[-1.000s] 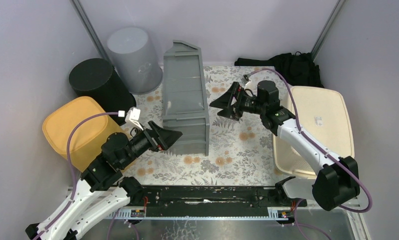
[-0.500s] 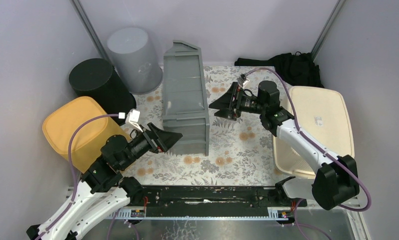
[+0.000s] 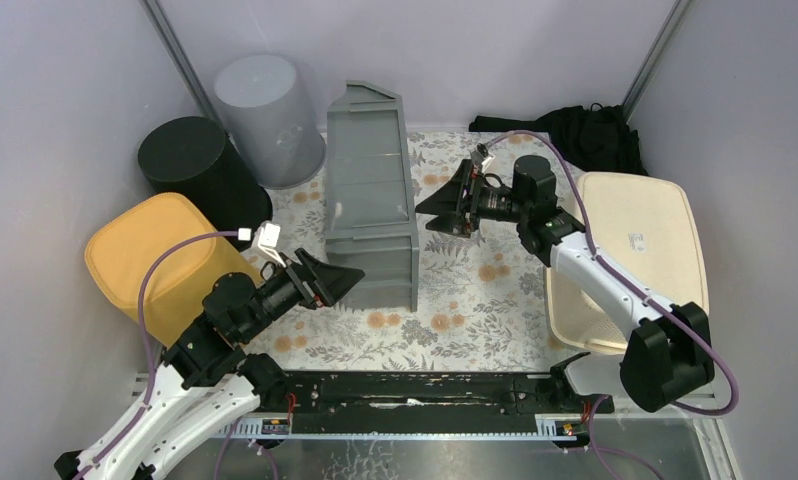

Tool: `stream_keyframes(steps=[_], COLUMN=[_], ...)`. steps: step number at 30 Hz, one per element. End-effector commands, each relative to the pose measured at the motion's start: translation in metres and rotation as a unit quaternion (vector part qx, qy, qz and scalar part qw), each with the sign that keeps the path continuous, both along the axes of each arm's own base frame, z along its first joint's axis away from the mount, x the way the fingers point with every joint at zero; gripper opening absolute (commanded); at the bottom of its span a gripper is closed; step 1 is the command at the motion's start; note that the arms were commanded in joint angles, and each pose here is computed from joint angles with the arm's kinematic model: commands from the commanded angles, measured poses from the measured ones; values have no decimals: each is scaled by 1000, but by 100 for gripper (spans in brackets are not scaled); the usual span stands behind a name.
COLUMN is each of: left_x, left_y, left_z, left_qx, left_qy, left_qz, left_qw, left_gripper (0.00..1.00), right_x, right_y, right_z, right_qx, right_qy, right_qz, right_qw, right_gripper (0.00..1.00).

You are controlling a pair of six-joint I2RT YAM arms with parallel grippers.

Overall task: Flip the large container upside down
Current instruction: Turn the container upside down at the center of the board.

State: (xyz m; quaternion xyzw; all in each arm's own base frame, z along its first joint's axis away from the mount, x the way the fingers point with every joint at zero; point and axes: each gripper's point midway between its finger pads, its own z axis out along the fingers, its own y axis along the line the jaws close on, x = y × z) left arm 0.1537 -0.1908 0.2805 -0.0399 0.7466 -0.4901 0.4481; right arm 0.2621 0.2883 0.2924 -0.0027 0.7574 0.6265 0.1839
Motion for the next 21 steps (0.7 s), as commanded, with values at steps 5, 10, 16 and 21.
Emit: stream_keyframes(steps=[5,10,16,21], left_x=[6,10,14,13], left_y=[-2,-7,-13,-9], left_z=[-2,-4,-4,3], left_qx=[2,12,13,2], left_qy=[-9,-5,-4,-13], left_qz=[2,-2,-7,0], left_qw=[1000,1000,1000,1000], left_gripper=[100,100,100,100], right_x=[-1,1,3,4], right_y=[4,6,8,9], right_z=[9,7,14,16], right_qx=[28,35,40,42], right_qy=[-11,-7,-10,-9], right_qz=[24,24,30,32], right_qw=[999,999,999,999], right_gripper=[99,99,99,99])
